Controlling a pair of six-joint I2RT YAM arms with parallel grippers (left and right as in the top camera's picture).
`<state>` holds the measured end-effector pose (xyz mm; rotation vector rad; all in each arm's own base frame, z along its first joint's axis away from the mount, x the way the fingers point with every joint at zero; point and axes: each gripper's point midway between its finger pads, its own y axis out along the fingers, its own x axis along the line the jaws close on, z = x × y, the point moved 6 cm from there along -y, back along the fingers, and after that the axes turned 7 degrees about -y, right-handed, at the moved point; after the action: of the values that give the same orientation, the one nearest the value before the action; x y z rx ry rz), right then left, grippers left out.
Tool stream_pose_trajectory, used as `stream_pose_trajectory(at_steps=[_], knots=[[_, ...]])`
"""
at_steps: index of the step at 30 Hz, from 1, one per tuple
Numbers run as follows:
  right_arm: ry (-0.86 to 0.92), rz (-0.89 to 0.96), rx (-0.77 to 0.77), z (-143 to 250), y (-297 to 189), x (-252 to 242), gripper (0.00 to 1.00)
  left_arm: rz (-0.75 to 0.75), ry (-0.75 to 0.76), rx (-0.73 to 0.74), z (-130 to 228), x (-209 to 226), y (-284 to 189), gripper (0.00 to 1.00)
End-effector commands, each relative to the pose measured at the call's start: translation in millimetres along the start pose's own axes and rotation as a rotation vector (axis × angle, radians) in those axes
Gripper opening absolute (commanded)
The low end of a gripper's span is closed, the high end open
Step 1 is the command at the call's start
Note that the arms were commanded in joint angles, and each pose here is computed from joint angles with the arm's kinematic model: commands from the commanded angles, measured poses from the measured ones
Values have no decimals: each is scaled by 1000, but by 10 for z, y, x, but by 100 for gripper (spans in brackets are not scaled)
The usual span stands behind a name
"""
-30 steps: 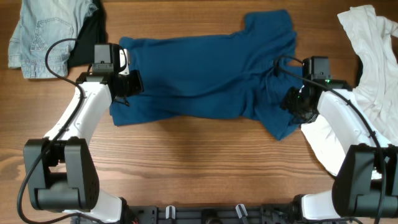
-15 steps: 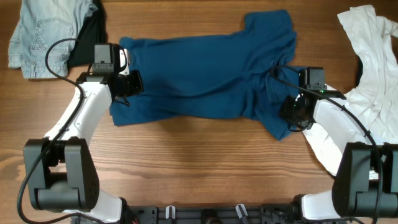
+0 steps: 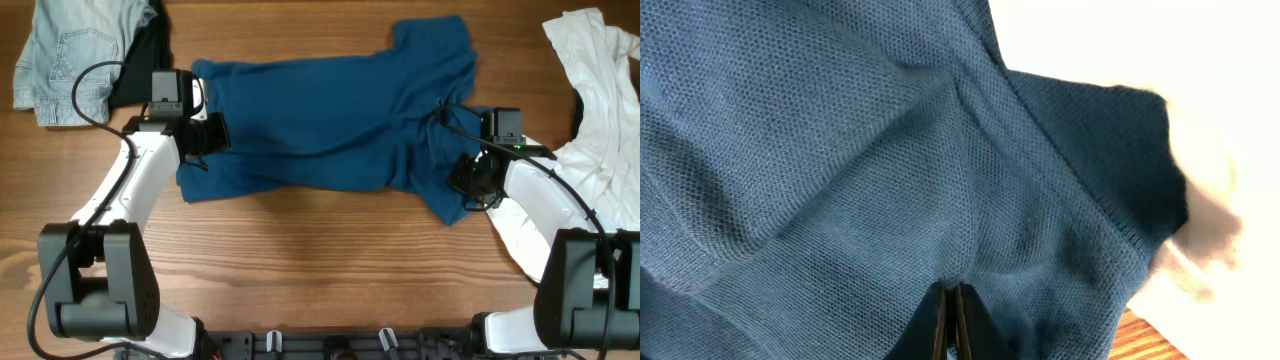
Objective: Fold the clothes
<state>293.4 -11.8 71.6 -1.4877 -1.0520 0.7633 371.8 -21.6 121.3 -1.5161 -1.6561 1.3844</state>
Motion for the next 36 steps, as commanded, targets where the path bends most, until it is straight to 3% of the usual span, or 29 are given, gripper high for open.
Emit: stream_pose_trajectory(at_steps=[1, 18, 28, 32, 34, 36], knots=[[-2, -14, -2, -11, 31, 21, 4, -4, -7, -18, -45, -9, -26, 4], [-82, -126, -324, -944, -647, 394, 4, -3, -7, -19, -47, -10, -26, 4], [-109, -116, -288, -940, -527, 399, 6, -3, -7, -18, -47, -10, -26, 4], [-145, -144, -188, -803, -402, 419, 48, -3, -7, -18, -47, -10, -26, 4], [-158, -124, -131, -717, -320, 383, 59, -4, -7, -18, -46, -9, -26, 4], [-164, -107, -94, -669, -254, 359, 64, -3, -7, -18, -47, -10, -26, 4]])
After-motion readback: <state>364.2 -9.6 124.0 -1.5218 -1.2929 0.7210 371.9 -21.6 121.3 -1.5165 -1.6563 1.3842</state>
